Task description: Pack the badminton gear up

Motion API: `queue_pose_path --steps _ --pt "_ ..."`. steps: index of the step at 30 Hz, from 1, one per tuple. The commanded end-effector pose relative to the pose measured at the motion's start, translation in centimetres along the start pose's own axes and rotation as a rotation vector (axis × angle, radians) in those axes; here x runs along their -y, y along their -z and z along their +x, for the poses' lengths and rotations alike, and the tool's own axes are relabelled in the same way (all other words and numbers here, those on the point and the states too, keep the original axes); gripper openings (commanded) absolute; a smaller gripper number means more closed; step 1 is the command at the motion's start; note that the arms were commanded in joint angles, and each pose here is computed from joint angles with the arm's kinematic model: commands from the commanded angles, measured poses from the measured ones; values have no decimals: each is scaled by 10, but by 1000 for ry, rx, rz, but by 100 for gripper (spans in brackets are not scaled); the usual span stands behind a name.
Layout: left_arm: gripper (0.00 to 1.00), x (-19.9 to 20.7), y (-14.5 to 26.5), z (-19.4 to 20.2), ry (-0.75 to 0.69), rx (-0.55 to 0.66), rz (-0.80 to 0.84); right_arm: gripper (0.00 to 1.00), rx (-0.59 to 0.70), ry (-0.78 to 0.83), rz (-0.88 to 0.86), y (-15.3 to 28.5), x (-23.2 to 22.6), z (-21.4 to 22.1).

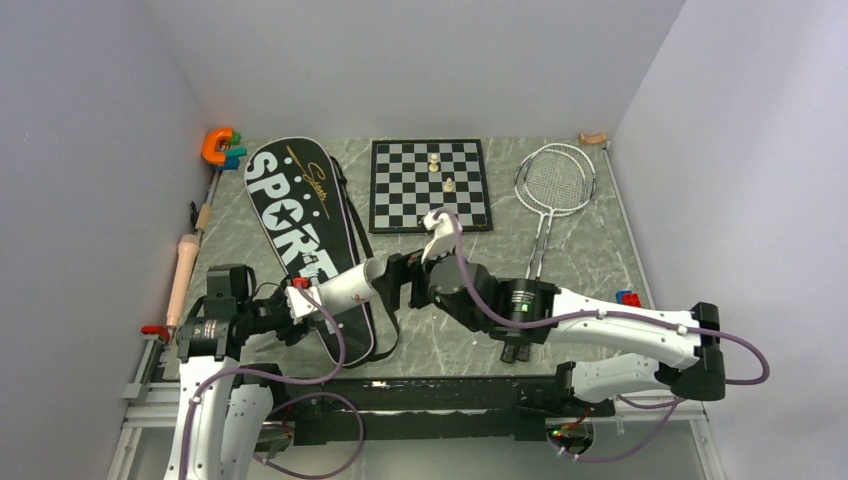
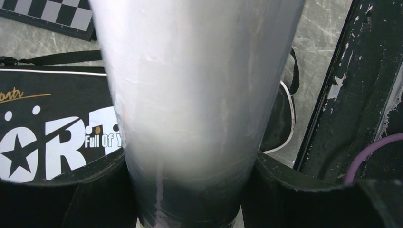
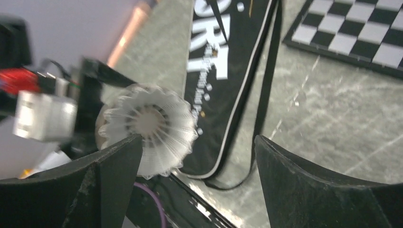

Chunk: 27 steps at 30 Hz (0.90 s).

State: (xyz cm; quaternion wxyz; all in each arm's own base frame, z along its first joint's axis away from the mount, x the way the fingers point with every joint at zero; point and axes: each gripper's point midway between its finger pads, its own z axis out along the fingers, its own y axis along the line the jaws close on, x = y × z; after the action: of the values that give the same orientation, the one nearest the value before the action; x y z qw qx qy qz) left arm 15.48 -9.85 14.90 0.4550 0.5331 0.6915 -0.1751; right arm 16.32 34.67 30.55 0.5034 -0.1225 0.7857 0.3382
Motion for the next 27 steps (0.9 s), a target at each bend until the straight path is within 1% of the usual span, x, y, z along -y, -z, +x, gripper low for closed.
queue_pose_path --steps 1,6,16,18,23,27 --pt "61 -3 7 -28 -76 80 -3 91 -67 -3 -2 1 10 18" --pt "61 0 9 -27 -93 79 -1 88 -71 -51 -39 -1 15 16" --pt "61 3 8 -27 -96 82 12 84 -155 -63 -100 -8 14 29" --pt "61 3 8 -28 -98 85 15 82 -168 -58 -105 -7 14 30" --pt "62 5 9 -31 -103 99 23 74 -186 -44 -109 -9 16 35" --pt "62 7 10 -36 -109 115 31 71 -210 -31 -114 -15 14 41"
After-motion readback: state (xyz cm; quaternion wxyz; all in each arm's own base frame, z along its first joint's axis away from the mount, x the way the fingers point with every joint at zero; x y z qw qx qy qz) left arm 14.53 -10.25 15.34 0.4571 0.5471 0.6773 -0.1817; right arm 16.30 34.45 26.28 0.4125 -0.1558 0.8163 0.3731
